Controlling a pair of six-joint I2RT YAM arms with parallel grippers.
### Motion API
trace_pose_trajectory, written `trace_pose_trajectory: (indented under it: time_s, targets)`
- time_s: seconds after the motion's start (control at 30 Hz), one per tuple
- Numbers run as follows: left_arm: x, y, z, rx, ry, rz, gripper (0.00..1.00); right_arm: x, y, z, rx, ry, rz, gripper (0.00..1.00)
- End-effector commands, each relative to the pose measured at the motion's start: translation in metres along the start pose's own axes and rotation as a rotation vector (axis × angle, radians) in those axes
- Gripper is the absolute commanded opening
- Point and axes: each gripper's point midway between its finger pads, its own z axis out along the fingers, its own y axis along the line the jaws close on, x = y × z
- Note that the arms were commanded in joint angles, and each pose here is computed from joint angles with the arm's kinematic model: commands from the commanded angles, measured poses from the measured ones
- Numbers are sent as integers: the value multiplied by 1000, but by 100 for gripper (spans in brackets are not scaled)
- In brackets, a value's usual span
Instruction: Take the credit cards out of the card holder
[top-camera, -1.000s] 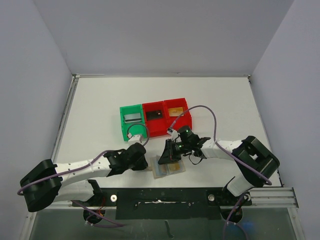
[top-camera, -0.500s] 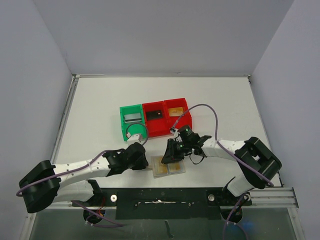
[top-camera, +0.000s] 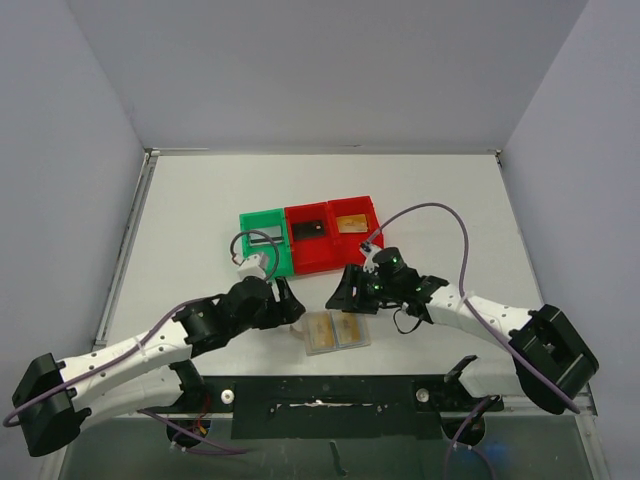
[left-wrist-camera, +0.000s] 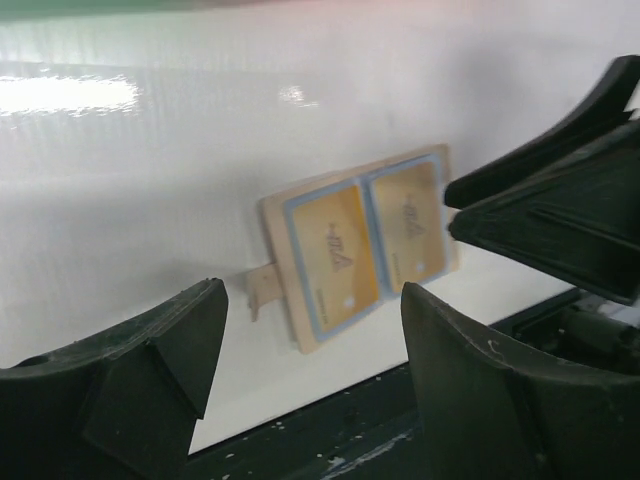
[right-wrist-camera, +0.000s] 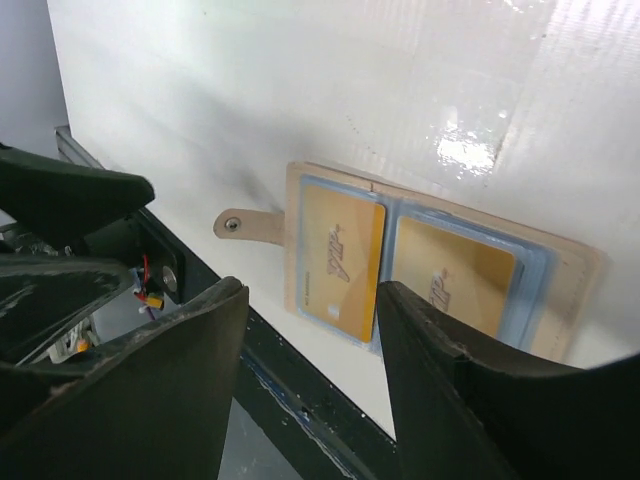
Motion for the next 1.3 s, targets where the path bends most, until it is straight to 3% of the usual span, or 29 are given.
trace_pose_trajectory:
  time_s: [0.0,0.17,0.27,0.57,0.9,1.27]
  targets:
    - [-26,-58,-18,210,-34,-32,70,-27,7,-11,-9,-167,-1,56]
    - [-13,-97,-15,359,72,-40,66,-30,4,-21,-79,-304,37,60]
    - [2,-93,0,329,135,-62,58,-29,1,-28,-89,-338,64,59]
    - [44,-40,45,75,257,-107,48,-4,-5,-8,-60,-155,83,49]
    - [58,-11,55,-22,274,-86,30,7,3,10,0,-49,4,40]
    - [70,16,62,-140,311,-38,19,29,-16,30,183,74,-25,34]
